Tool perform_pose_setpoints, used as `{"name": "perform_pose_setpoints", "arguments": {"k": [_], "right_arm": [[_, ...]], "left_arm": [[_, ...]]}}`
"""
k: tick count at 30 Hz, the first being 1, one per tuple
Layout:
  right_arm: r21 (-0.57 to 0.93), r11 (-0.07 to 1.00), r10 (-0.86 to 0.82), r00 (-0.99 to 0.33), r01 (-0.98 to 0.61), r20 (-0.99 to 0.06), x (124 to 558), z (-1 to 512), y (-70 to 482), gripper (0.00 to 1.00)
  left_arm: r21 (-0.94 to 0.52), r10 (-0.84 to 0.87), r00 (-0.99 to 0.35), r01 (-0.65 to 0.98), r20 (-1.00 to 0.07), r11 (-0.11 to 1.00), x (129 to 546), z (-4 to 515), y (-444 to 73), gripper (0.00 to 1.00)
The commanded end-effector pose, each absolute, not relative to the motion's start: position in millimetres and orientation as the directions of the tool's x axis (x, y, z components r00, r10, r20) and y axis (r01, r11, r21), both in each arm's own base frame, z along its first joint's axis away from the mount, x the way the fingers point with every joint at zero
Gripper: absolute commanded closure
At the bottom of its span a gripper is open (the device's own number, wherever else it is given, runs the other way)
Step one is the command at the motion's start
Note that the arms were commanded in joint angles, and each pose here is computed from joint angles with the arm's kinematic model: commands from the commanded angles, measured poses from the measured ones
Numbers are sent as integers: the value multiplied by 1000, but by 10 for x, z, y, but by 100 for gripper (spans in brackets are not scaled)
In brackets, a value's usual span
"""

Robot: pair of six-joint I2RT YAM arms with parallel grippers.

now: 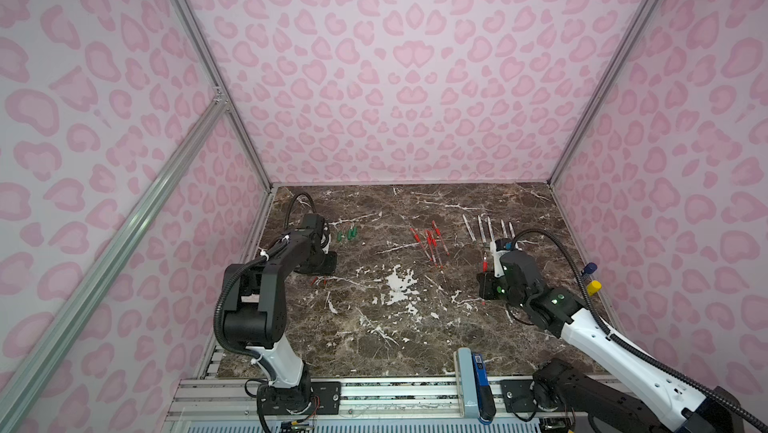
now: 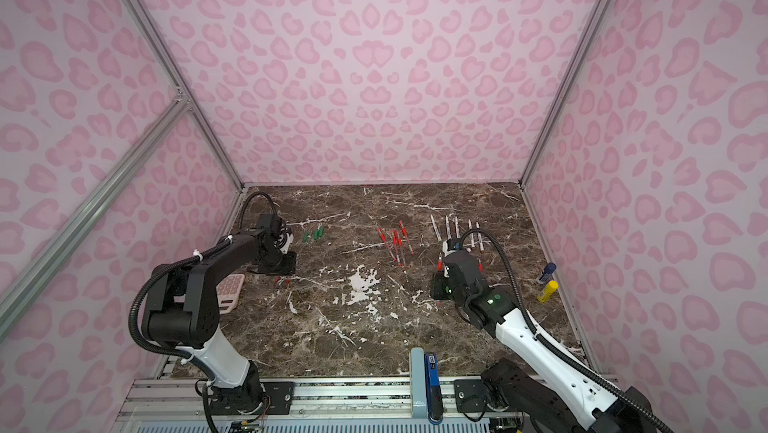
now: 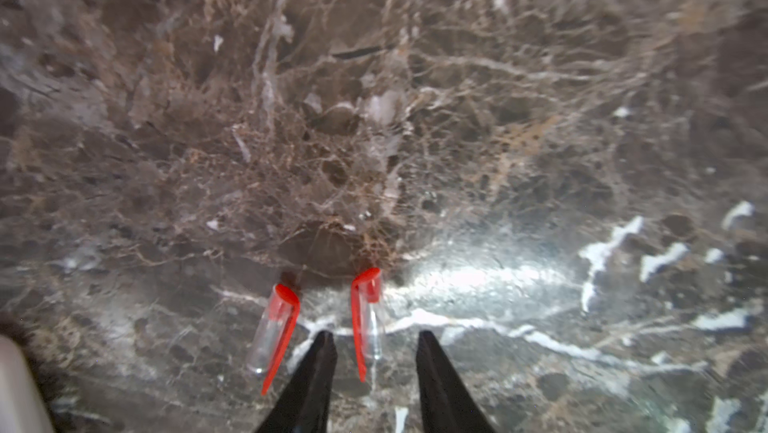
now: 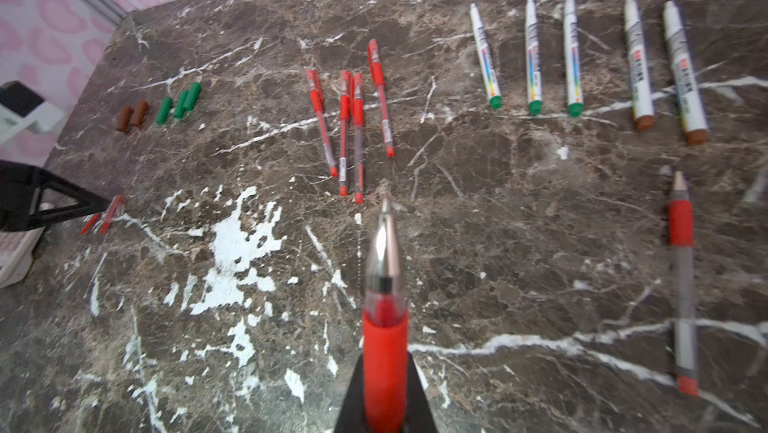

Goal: Open the pen caps
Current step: 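Carry the uncapped pen toward the markers while the left gripper lowers the cap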

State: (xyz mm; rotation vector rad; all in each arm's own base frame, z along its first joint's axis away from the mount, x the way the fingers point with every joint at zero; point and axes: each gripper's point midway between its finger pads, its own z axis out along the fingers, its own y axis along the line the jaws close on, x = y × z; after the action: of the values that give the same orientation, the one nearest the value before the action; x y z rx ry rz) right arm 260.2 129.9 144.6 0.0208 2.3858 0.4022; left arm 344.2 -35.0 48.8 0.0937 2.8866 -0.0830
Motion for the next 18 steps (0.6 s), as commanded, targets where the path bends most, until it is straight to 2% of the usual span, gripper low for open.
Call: {"name": "perform_pose_setpoints", "arguments": {"k": [1, 4, 11, 14, 18], "right_arm": [[261, 962, 110, -764, -79, -636, 2601, 1383, 1192, 100], [250, 967, 122, -783, -44, -610, 2652, 1308, 1067, 100], [230, 973, 157, -815, 30, -558, 2790, 1159, 797, 100], [208, 976, 167, -824, 61, -542, 2854, 1094, 681, 100], [159, 983, 162, -846, 93, -507, 2946, 949, 506, 100]], "left_arm": [[-63, 67, -952, 90, -299, 994, 3416, 660, -429, 55], [-105, 68, -931, 113, -358, 988, 3381, 816, -524, 50], [-132, 86, -824, 191, -559, 973, 3260, 1213, -612, 27], [-108, 121, -793, 229, -597, 967, 3168, 1228, -587, 19], [-123, 76, -762, 200, -644, 972, 3132, 1275, -485, 10]]}}
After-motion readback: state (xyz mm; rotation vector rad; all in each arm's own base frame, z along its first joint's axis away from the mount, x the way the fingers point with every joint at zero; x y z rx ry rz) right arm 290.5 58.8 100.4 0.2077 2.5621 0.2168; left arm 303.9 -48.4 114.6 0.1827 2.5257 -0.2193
